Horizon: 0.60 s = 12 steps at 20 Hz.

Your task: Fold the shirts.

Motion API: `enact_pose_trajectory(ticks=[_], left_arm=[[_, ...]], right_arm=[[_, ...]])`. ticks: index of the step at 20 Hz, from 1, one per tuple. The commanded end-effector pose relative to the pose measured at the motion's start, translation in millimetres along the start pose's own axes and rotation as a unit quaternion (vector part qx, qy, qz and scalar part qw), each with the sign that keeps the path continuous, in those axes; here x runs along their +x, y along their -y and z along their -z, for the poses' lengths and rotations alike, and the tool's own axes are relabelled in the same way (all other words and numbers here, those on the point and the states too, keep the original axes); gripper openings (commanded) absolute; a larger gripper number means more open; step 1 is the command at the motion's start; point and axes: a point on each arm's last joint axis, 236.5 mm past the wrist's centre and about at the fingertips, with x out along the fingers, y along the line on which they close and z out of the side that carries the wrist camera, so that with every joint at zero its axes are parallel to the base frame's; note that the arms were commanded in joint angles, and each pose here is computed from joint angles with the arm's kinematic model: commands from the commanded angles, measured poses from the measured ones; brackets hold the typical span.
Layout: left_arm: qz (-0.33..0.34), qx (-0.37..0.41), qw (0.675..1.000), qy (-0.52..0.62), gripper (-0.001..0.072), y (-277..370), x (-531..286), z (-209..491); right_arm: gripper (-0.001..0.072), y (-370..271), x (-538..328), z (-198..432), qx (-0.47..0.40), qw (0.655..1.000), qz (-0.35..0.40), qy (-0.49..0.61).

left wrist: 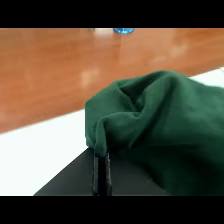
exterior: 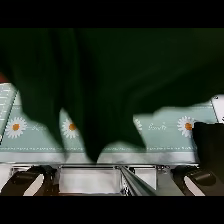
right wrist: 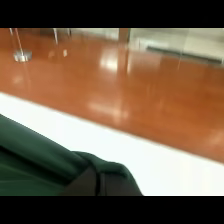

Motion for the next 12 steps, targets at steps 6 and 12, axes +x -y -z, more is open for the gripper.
enact_pose_trajectory(ticks=[6, 12], left_arm=[[0.091, -0.143, 0.959, -0.228, 0.0024, 26, 82, 209], [0.003, -0.224, 0.943, -0.248, 0.0025, -28, 178, 324]], right_arm=[[0.0035, -2, 82, 195, 0.090, 0.964, -0.024, -0.248], [0.0036, 45, 206, 305, 0.170, 0.938, 0.055, -0.298]])
